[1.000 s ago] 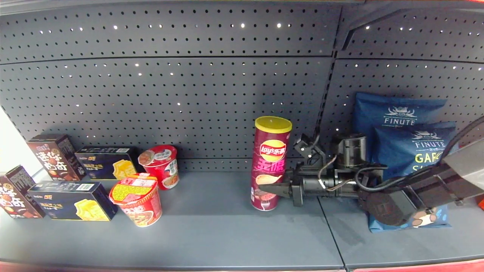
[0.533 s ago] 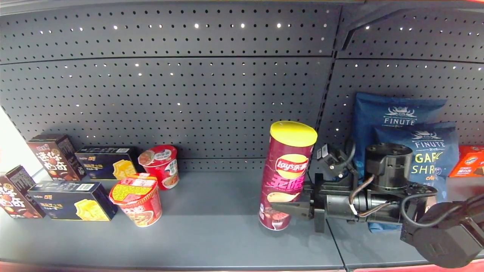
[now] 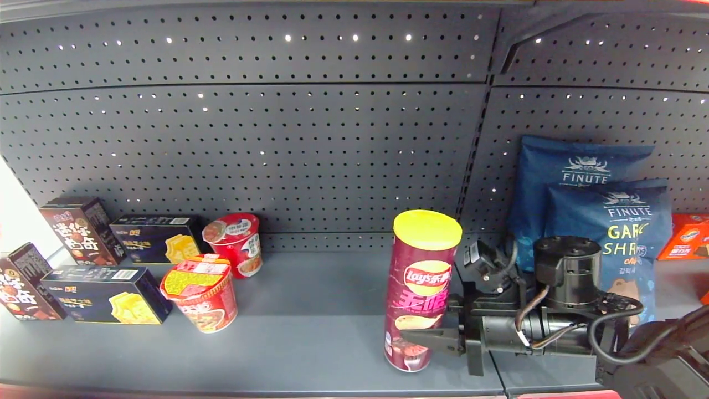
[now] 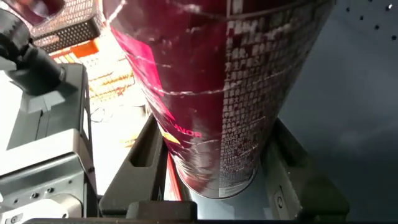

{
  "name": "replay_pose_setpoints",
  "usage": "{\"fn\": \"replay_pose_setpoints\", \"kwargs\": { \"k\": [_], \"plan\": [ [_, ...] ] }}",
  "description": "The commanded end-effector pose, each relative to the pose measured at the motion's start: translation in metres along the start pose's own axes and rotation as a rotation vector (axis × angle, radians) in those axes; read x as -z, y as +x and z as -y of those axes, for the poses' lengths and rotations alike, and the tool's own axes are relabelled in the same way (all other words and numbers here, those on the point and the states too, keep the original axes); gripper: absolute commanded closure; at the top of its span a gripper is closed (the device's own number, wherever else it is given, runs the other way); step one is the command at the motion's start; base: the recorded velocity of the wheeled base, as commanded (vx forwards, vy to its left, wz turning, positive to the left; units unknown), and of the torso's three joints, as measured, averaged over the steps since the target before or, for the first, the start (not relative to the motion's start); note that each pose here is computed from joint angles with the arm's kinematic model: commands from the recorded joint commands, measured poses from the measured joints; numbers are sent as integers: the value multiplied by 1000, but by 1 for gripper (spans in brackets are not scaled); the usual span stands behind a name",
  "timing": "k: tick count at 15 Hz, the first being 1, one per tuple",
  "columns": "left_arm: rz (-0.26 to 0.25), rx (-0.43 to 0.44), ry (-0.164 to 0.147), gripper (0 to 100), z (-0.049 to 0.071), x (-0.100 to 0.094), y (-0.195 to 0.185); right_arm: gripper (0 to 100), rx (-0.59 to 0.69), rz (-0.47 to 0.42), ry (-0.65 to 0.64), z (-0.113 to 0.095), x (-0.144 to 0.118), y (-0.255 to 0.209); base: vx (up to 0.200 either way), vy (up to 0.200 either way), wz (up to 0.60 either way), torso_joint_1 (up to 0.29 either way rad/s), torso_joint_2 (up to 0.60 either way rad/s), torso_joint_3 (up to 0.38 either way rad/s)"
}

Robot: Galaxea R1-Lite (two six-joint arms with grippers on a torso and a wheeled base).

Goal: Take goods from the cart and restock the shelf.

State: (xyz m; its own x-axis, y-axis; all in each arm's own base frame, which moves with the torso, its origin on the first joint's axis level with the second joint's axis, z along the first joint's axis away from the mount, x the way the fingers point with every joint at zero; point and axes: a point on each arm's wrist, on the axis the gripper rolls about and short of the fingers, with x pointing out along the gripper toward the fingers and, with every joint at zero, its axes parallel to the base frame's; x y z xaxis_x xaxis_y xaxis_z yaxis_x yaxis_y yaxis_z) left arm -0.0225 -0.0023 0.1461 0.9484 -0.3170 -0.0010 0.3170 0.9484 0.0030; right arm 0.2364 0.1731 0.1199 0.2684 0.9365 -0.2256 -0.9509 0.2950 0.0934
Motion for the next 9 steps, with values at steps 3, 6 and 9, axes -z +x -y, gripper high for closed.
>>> {"fn": "replay_pose_setpoints", "kwargs": {
  "k": [3,6,9],
  "plan": [
    [-3,-7,-1,100,0,-1,1,100,-6,-44,31,5,15,8,0,0,0,0,0,0],
    [-3,-5,-1,100,0,-1,1,100,-11,-58,39,5,20,9,0,0,0,0,0,0],
    [-8,-7,-2,100,0,1,1,100,-23,-77,28,4,25,15,0,0,0,0,0,0]
  ]
}}
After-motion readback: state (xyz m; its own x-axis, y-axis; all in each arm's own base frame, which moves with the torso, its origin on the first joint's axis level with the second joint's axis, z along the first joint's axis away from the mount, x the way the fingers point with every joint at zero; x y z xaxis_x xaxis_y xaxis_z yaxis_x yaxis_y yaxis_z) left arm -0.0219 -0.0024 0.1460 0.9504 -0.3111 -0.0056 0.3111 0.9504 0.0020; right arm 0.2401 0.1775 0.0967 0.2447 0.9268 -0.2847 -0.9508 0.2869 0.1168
